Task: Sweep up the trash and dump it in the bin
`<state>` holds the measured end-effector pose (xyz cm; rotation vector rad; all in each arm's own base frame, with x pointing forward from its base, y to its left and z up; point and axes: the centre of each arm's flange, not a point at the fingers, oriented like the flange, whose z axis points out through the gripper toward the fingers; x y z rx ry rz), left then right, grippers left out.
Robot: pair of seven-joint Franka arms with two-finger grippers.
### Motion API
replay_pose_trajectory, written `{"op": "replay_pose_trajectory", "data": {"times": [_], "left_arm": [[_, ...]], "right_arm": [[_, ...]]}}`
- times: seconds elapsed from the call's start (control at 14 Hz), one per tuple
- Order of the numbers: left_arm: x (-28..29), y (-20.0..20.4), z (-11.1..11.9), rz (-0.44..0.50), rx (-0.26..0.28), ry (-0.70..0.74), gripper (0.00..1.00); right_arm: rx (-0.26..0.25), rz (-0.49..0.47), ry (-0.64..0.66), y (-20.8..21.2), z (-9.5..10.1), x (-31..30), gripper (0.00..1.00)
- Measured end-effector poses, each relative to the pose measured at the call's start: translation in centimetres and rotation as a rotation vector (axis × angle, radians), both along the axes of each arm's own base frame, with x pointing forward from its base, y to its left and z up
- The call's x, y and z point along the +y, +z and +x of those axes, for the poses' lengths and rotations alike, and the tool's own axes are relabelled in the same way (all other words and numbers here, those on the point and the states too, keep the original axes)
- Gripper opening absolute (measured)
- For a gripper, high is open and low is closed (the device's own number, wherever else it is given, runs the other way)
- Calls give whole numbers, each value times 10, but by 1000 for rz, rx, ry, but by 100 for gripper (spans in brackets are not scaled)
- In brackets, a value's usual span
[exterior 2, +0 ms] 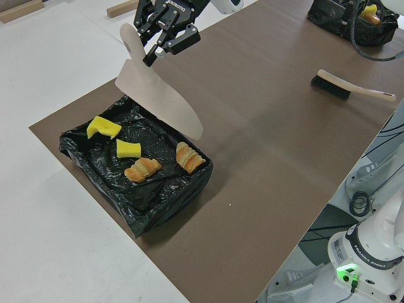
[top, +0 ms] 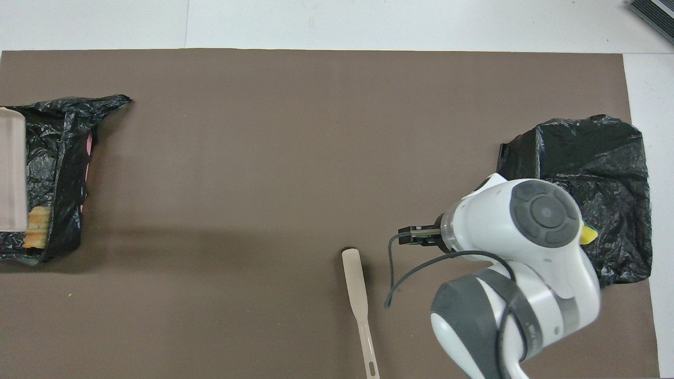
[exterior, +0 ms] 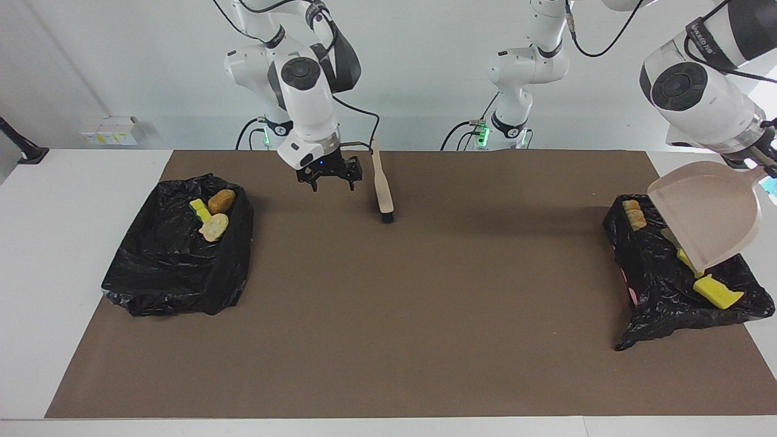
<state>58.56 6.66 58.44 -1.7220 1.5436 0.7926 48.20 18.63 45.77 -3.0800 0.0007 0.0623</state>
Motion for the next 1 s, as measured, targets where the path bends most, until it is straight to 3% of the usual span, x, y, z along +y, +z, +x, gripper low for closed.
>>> {"op": "replay_pose_trajectory", "data": {"times": [0.43,0.71,1.0], "left_arm": [[-66,-35,-14,-449,-167,319,31],[-135,-58,-26,-572,-297,592,31],[-211,-64,-42,-646,-425,884,31]], "right_arm": [[-82,-33,-35,58,23,-94,100],[-122,-42,-36,83,33,-127,100],[-89,-53,-54,130,32,-159,100]]}}
